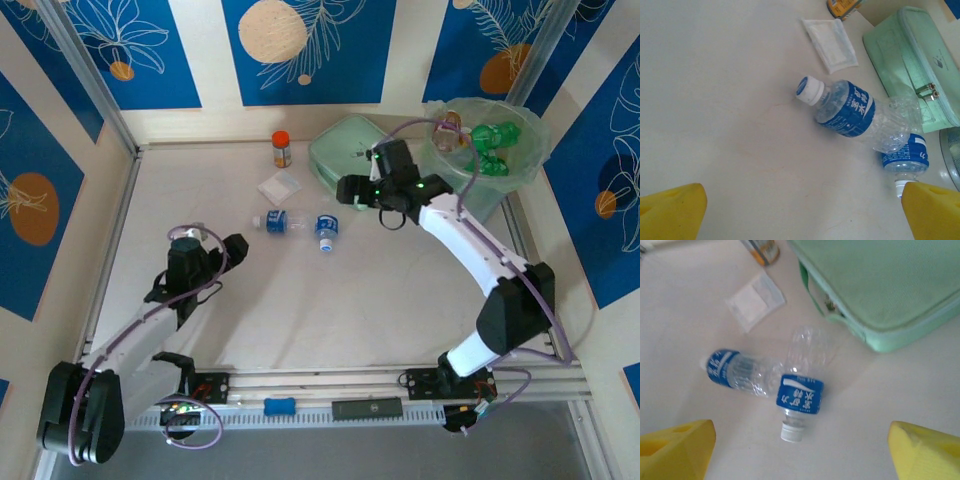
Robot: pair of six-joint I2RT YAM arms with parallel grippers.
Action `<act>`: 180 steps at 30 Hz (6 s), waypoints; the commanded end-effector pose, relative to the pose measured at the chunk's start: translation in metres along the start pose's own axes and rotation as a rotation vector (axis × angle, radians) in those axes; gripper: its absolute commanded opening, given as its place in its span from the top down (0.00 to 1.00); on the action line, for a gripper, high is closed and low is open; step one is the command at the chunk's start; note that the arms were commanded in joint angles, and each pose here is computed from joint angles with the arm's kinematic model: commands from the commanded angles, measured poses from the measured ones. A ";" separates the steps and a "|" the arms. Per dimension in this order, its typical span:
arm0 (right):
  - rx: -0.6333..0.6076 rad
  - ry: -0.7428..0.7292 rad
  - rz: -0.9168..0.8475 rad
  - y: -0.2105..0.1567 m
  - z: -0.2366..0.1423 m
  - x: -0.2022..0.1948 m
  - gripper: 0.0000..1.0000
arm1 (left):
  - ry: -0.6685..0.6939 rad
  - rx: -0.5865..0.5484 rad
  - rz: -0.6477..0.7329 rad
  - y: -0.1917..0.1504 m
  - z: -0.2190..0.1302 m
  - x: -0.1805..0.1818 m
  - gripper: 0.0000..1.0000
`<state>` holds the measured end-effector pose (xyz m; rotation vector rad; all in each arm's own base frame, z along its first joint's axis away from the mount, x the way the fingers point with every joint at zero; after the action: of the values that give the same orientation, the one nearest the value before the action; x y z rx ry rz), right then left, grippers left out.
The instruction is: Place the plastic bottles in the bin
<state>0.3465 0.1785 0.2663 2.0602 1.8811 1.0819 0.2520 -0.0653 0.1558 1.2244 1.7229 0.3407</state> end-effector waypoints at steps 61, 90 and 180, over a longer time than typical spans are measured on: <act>0.030 0.109 -0.069 0.025 0.044 0.036 0.54 | -0.188 0.025 0.042 0.005 -0.025 -0.015 0.01; -0.631 -0.229 0.254 0.147 -0.215 -0.154 0.54 | -0.349 0.280 0.388 -0.042 0.030 -0.126 0.01; 0.035 0.230 0.243 -0.060 0.018 -0.021 0.01 | -0.224 0.345 0.508 0.081 0.171 -0.075 0.01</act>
<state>0.3091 0.1711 0.2125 2.3153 1.7831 1.3420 0.4368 -0.1366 0.1716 1.8261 1.3375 0.2610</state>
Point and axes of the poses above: each hand's point on the last joint's axis, 136 mm out from that joint toward the fingers, its own z axis out along the fingers, its own x axis along the line the jaws close on, y = z × x, the point moved 7 cm from there along -z, back along the fingers, and after that the axes turned 7 degrees about z, right-handed, at the moved point
